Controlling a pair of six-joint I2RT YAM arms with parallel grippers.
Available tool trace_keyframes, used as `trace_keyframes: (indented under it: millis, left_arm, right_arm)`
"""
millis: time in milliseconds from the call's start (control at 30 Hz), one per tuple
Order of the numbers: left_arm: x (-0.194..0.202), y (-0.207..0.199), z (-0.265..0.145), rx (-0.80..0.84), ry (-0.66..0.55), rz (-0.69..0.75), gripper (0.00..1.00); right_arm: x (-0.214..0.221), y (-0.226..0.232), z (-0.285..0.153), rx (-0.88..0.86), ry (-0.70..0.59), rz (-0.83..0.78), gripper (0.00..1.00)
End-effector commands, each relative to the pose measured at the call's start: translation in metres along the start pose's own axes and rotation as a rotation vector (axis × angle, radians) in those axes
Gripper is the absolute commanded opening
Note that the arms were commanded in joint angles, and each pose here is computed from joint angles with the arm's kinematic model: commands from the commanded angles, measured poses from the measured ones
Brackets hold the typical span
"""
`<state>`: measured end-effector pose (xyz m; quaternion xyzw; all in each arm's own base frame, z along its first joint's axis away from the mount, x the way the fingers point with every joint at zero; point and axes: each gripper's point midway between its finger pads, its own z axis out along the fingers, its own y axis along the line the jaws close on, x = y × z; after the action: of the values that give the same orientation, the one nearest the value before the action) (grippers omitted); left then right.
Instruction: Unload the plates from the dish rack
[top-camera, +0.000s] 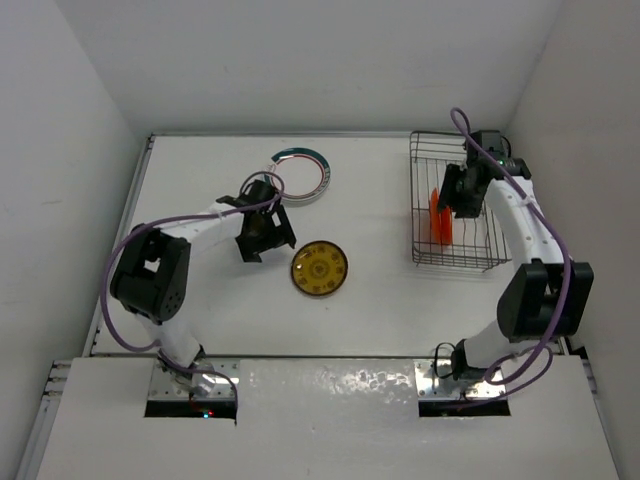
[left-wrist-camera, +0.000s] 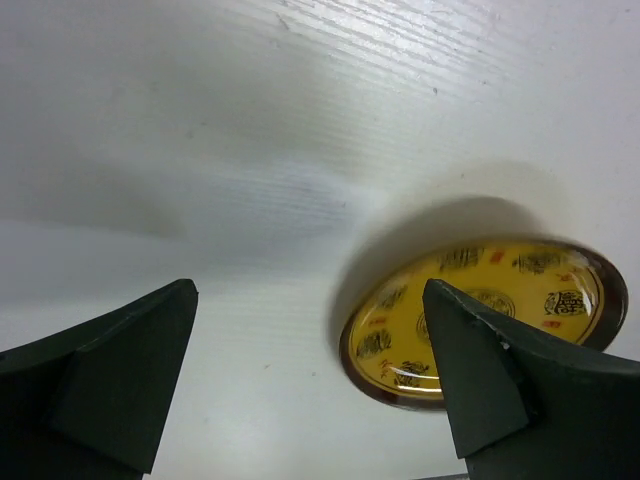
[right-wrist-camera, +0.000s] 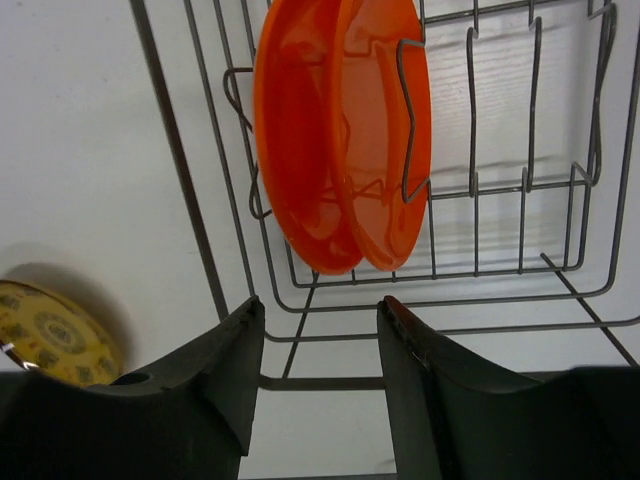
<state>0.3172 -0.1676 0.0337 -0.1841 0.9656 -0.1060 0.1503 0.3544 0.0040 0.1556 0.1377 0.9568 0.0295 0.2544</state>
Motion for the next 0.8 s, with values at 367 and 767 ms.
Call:
trace_keyframes:
  millis: [367, 767]
  left_arm:
    - [-0.029, -0.015, -0.075, 0.055, -0.129, 0.142, 0.94]
    - [-0.030, -0.021, -0.081, 0.076, -0.118, 0.162, 0.94]
  right_arm:
    - [-0.037, -0.007, 0.012, 0.047, -0.064, -0.077, 0.34]
    - [-0.031, -0.015, 0.051, 0.019, -0.015, -0.132, 0.22]
